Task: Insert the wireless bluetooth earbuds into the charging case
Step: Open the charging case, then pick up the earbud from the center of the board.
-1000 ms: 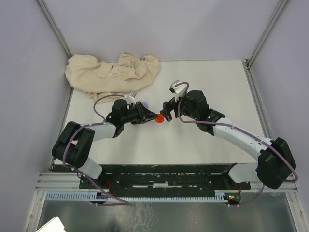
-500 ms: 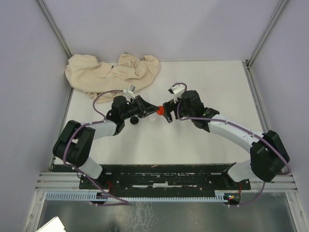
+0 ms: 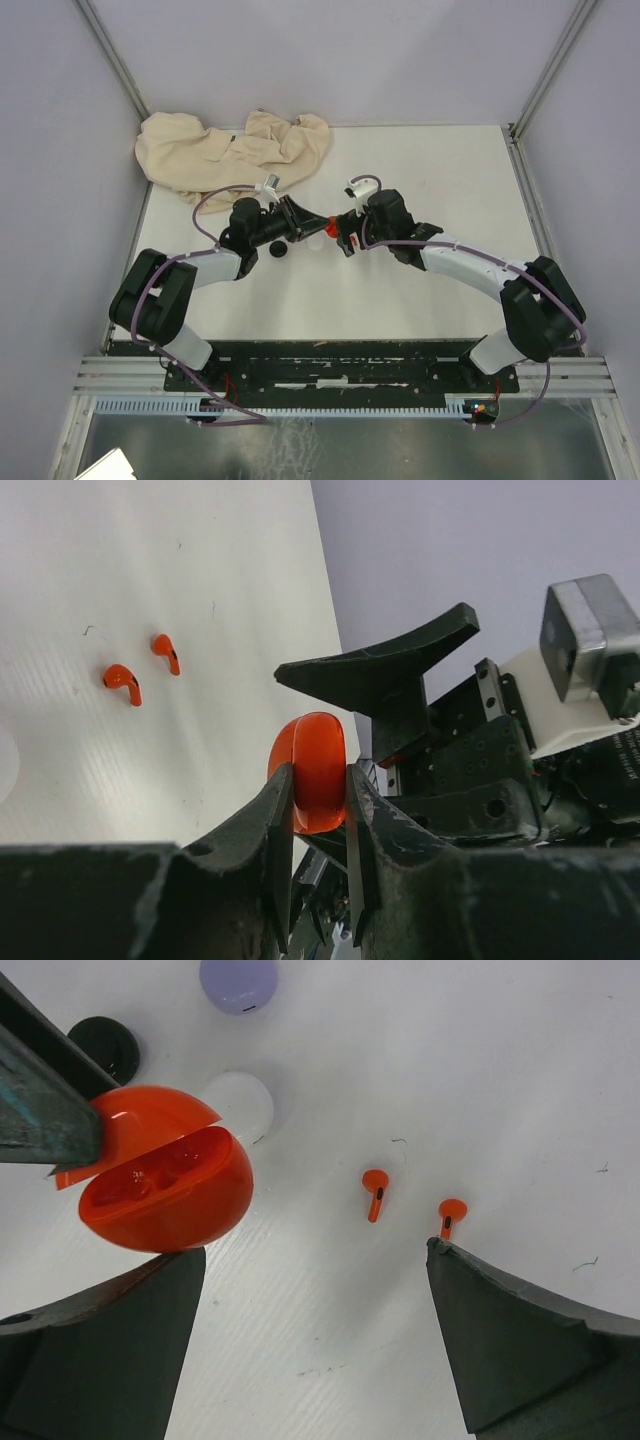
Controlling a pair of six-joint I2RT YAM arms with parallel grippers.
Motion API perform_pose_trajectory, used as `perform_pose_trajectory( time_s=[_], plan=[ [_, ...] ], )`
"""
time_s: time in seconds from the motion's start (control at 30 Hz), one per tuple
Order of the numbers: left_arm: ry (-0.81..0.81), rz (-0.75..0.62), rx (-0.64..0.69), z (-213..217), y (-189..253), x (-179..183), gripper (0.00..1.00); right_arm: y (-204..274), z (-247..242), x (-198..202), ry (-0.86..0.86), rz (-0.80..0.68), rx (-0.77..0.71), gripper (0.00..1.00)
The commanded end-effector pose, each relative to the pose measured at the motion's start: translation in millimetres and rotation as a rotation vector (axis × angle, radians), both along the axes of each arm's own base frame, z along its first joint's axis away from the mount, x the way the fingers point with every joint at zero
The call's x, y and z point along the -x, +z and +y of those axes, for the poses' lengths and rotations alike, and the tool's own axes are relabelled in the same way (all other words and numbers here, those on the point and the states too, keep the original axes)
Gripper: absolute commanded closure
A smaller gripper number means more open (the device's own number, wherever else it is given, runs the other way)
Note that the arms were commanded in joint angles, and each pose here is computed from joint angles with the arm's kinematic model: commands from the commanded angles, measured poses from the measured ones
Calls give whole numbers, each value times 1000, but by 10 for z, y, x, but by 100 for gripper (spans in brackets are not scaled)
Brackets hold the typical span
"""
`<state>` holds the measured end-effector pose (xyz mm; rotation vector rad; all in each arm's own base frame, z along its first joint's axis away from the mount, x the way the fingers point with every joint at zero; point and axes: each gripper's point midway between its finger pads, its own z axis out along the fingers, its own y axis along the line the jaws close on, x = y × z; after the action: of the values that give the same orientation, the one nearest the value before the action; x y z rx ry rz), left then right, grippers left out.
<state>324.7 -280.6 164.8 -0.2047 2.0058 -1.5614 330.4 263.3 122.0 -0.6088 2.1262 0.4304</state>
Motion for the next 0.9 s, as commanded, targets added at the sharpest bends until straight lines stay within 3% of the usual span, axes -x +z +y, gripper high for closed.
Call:
perform_pose_trajectory(
  time_s=[0.0, 0.47, 0.67, 0.87],
  plan=[
    [-49, -74, 84, -55, 343, 81, 97, 265, 116, -235, -37, -80, -63, 0],
    [-71, -42, 171, -85, 385, 104, 97, 270, 125, -358, -77, -91, -72, 1],
    [108, 17, 201, 198, 326, -235, 97, 235, -125, -278, -132, -89, 4, 1],
    [256, -4, 318, 590, 466, -451, 97, -27, -123, -323, -135, 31, 124, 12]
  ],
)
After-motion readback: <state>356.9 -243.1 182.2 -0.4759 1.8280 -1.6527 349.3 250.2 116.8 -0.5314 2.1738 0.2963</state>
